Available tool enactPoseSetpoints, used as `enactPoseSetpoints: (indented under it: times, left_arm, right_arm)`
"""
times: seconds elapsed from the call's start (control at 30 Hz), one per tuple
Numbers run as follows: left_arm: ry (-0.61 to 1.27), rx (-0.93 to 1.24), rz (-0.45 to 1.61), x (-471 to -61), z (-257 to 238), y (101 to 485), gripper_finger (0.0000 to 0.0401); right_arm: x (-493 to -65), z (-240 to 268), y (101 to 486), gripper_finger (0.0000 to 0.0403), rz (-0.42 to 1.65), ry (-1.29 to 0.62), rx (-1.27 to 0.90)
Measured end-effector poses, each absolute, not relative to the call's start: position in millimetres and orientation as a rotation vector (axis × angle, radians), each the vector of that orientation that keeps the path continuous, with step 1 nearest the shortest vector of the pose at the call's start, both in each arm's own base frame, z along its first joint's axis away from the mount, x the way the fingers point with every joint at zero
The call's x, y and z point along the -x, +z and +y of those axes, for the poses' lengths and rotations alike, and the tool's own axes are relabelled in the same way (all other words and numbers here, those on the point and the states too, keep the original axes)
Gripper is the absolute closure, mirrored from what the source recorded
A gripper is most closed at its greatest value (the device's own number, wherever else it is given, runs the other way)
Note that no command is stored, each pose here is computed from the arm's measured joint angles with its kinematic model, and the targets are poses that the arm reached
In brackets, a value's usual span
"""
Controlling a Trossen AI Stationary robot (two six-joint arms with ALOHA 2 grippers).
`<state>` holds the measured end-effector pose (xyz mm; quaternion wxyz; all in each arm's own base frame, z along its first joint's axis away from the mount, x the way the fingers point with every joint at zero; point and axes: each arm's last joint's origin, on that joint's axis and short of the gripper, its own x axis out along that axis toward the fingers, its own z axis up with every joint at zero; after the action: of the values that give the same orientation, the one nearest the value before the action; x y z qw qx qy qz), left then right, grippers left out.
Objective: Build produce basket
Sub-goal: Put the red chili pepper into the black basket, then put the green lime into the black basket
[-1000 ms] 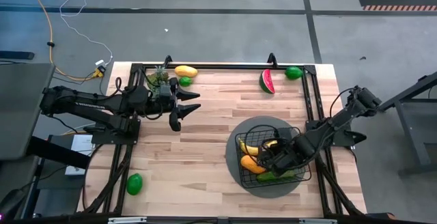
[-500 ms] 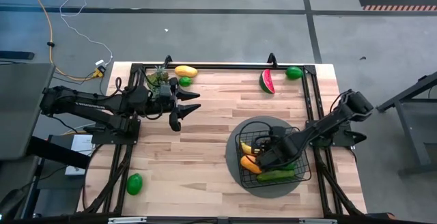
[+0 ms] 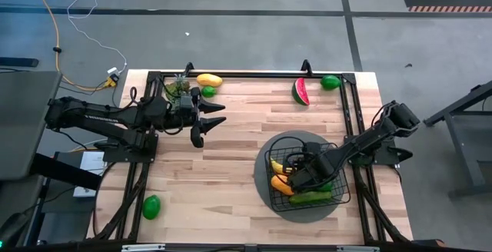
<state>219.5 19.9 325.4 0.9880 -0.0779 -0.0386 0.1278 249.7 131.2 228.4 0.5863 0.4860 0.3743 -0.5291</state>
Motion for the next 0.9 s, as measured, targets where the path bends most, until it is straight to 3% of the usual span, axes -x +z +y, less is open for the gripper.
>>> enactPoseSetpoints:
  times: [0.57, 0.7, 0.9]
  left_arm:
    - [0.257, 0.156, -0.077, -219.5, 20.0, 325.4, 0.0222]
    - [0.257, 0.156, -0.075, -219.5, 20.0, 325.1, 0.0222]
    - [0.258, 0.156, -0.073, -219.6, 20.0, 325.0, 0.0222]
  right_arm:
    - [-248.6, 125.1, 234.3, 0.0256, 0.891, -1.198, -1.098]
    - [-237.4, 121.5, 254.5, 0.0225, 0.940, -1.058, -1.047]
    - [-208.3, 110.1, 298.8, 0.0188, 1.040, -0.665, -0.915]
